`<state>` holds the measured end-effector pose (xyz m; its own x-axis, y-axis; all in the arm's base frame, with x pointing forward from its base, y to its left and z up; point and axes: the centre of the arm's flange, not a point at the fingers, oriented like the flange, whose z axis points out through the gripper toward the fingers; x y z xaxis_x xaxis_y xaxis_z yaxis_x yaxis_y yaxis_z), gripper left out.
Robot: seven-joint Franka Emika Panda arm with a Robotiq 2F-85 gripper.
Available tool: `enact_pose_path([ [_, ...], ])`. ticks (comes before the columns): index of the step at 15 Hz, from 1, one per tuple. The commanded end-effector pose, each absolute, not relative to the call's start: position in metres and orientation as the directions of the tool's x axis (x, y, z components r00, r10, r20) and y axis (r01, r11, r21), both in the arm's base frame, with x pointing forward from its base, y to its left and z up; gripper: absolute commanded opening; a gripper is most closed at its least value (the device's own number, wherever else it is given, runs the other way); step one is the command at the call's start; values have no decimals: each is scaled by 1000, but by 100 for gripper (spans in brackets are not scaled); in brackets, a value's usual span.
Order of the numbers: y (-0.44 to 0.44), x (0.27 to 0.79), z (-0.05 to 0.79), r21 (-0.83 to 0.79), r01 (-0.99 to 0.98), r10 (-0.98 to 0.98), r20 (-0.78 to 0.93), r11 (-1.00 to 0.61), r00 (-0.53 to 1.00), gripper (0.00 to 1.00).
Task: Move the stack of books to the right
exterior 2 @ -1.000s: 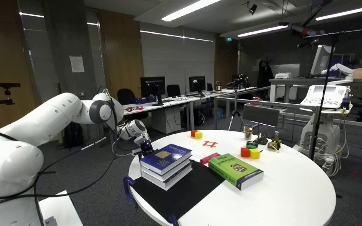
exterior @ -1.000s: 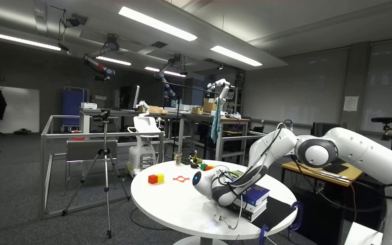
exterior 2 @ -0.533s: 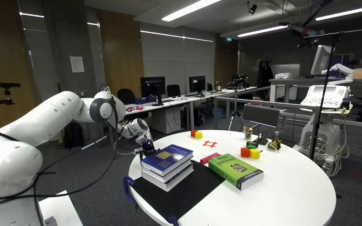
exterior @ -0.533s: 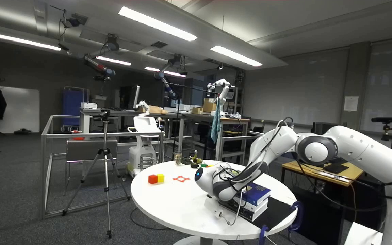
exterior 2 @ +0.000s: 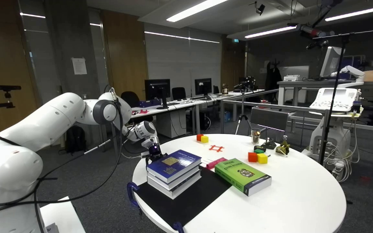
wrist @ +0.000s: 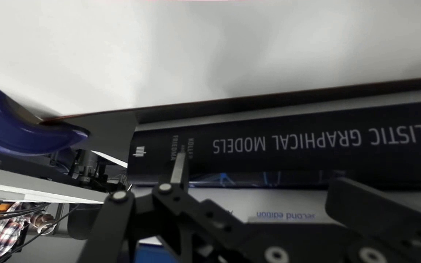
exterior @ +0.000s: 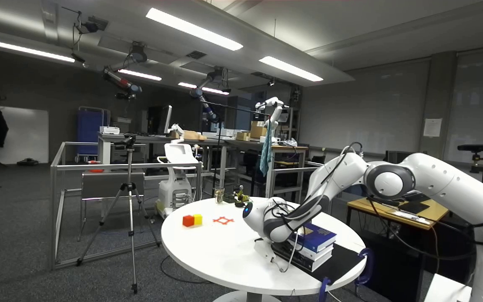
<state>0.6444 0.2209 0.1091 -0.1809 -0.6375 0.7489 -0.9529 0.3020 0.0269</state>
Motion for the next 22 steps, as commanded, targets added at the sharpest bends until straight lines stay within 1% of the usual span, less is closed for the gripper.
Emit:
enact_pose_path([
  [1, 194, 631, 117, 33, -936, -628, 750, 351, -209, 100],
  [22, 174, 636, 108, 55, -923, -615, 761, 381, -208, 100],
])
